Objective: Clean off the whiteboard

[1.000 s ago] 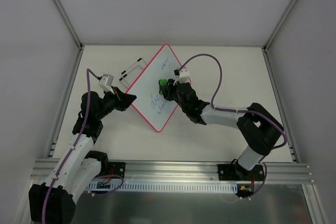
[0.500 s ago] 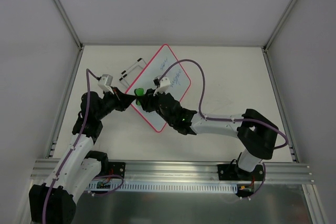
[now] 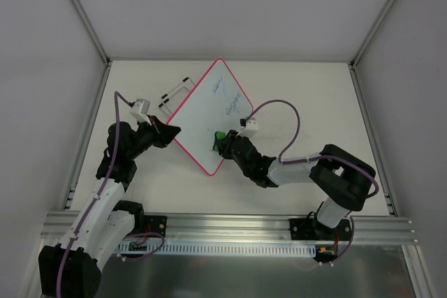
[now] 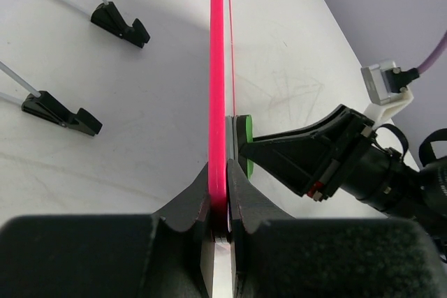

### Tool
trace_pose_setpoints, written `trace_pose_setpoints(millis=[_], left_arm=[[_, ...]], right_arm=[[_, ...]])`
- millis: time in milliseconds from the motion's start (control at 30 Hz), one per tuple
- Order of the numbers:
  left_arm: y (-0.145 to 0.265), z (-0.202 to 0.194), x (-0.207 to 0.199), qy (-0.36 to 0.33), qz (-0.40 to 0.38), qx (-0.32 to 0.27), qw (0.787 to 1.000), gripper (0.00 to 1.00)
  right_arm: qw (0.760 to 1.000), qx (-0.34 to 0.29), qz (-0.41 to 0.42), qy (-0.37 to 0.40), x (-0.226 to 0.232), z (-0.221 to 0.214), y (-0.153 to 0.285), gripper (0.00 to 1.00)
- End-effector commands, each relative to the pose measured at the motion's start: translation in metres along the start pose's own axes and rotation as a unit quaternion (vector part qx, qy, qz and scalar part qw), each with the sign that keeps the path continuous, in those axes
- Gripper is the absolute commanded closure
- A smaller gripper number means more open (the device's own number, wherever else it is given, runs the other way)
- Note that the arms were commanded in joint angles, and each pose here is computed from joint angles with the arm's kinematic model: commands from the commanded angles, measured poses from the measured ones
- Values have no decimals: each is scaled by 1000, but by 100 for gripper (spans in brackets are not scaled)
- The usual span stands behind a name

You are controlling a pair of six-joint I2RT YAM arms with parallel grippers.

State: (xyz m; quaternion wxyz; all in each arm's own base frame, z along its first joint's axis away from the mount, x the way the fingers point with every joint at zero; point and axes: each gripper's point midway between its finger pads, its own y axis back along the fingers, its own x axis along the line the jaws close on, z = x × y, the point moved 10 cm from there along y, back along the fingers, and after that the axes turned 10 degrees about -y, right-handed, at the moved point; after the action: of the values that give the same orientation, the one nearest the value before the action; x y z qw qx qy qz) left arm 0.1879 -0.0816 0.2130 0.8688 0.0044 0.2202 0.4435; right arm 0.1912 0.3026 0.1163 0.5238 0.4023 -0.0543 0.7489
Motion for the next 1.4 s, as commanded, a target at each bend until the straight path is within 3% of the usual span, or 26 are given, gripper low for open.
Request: trace_pose_setpoints(millis=[0, 433, 533, 700, 1100, 1200, 1367], left_arm=[[3, -23, -7, -39, -77, 72, 994, 100], [3, -24, -8, -34, -88, 78, 993, 100], [3, -23, -8, -34, -87, 77, 993, 100], [3, -24, -8, -35, -85, 76, 993, 100], [4, -24, -9, -32, -90, 78, 992, 100], [4, -25, -10, -30, -93, 80, 992, 100], [5, -25, -10, -28, -95, 80, 992, 100]], right_arm=[[996, 49, -72, 28, -35, -24, -4, 100], [993, -21, 96, 59, 106, 55, -5, 100], [993, -26, 103, 57, 116, 60, -12, 100], [998, -5, 65, 20, 87, 46, -24, 100], [995, 22, -93, -24, -54, 13, -10, 100], [996, 36, -83, -21, -60, 12, -13, 100], [999, 47, -2, 0, -24, 20, -18, 100]])
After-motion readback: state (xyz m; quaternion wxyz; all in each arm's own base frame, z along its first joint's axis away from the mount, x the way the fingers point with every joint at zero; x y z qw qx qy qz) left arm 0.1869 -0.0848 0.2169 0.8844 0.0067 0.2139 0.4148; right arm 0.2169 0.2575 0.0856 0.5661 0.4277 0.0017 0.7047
